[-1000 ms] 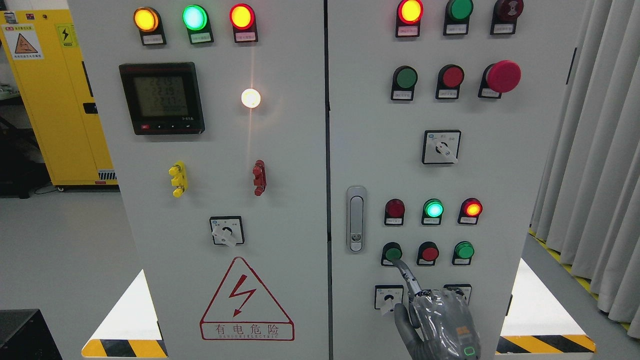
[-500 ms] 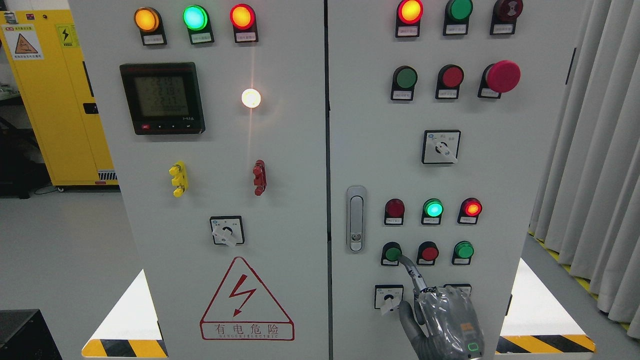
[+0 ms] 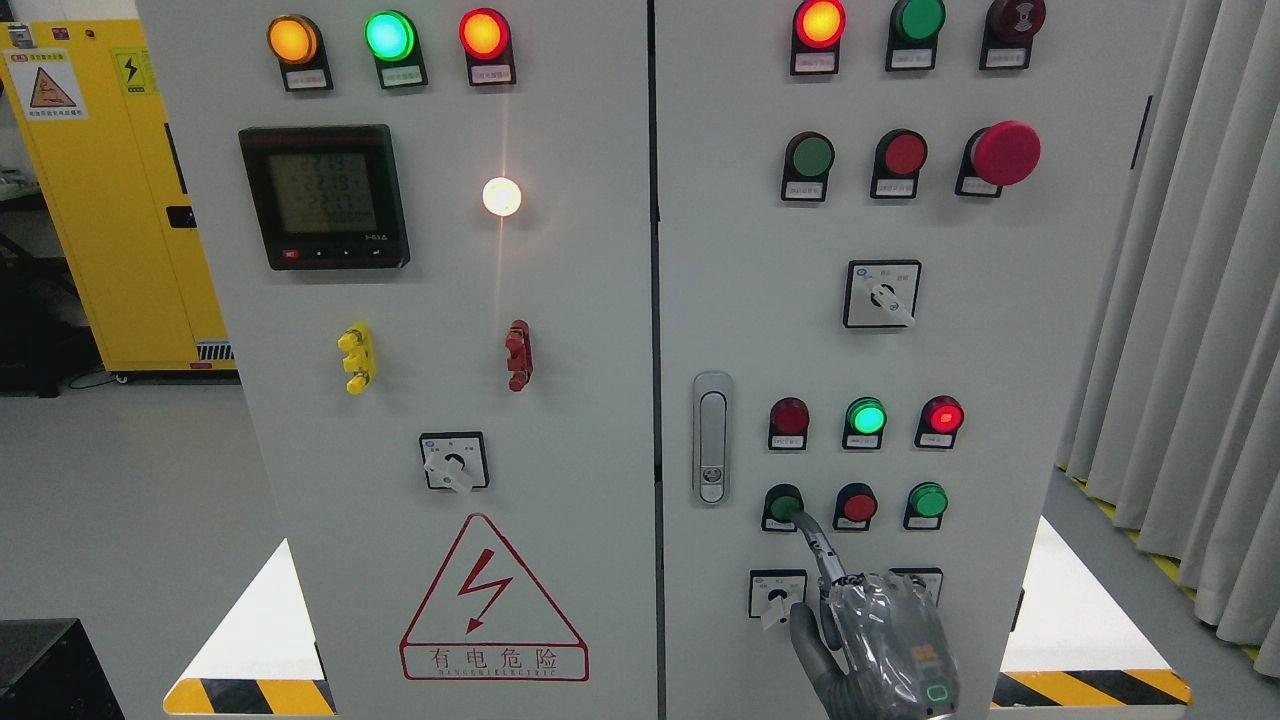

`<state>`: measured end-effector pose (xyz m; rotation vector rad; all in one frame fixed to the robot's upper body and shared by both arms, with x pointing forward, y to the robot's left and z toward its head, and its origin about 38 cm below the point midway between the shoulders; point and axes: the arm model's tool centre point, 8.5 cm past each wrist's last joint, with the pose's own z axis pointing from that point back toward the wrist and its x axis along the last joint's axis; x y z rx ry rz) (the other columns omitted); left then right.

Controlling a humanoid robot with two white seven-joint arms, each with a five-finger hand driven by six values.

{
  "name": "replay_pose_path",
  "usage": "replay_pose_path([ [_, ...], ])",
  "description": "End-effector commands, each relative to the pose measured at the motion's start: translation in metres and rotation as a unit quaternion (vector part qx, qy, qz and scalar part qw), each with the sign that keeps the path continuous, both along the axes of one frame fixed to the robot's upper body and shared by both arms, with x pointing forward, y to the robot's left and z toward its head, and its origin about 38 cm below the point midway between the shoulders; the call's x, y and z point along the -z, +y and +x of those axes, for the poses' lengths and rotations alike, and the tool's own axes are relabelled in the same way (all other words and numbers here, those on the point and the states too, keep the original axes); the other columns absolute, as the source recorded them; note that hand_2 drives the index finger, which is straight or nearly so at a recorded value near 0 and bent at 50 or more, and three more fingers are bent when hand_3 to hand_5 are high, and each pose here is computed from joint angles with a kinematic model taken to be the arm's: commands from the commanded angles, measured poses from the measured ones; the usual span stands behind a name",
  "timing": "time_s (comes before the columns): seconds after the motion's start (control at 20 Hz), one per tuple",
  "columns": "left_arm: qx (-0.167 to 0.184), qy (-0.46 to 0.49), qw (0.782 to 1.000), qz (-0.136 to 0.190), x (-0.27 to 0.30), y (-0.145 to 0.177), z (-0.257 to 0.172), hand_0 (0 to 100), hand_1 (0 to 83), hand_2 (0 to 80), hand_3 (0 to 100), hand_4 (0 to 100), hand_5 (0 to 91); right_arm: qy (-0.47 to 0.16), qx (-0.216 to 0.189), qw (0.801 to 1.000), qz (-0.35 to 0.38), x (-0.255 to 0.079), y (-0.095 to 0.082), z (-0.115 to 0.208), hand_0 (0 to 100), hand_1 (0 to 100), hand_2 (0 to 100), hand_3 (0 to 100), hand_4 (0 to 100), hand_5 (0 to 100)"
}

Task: Press green start button
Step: 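Press the green push button with the right hand's fingertip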

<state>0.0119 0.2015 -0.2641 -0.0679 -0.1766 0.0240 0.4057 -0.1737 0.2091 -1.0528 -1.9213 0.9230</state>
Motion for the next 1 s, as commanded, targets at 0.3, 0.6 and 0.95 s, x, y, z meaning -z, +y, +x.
replay_pose_path([
  [0.3, 0.000, -0.001, 1.000, 0.000, 0.000, 0.000, 0.001, 12, 55.6, 0.0, 0, 0, 0.0, 0.001, -0.006, 1.000, -0.001, -0.002, 0.004, 0.004, 76, 97, 0, 100, 100, 100],
  [0.6, 0.000, 0.000, 1.000, 0.000, 0.000, 0.000, 0.000, 12, 55.6, 0.0, 0, 0, 0.0, 0.001, -0.005, 1.000, -0.001, -0.002, 0.003, 0.004, 76, 97, 0, 100, 100, 100],
  [0.95, 0.000, 0.000, 1.000, 0.000, 0.000, 0.000, 0.000, 12, 55.6, 0.0, 0, 0, 0.0, -0.012, -0.005, 1.000, 0.004, -0.008, 0.002, -0.001, 77, 97, 0, 100, 100, 100],
])
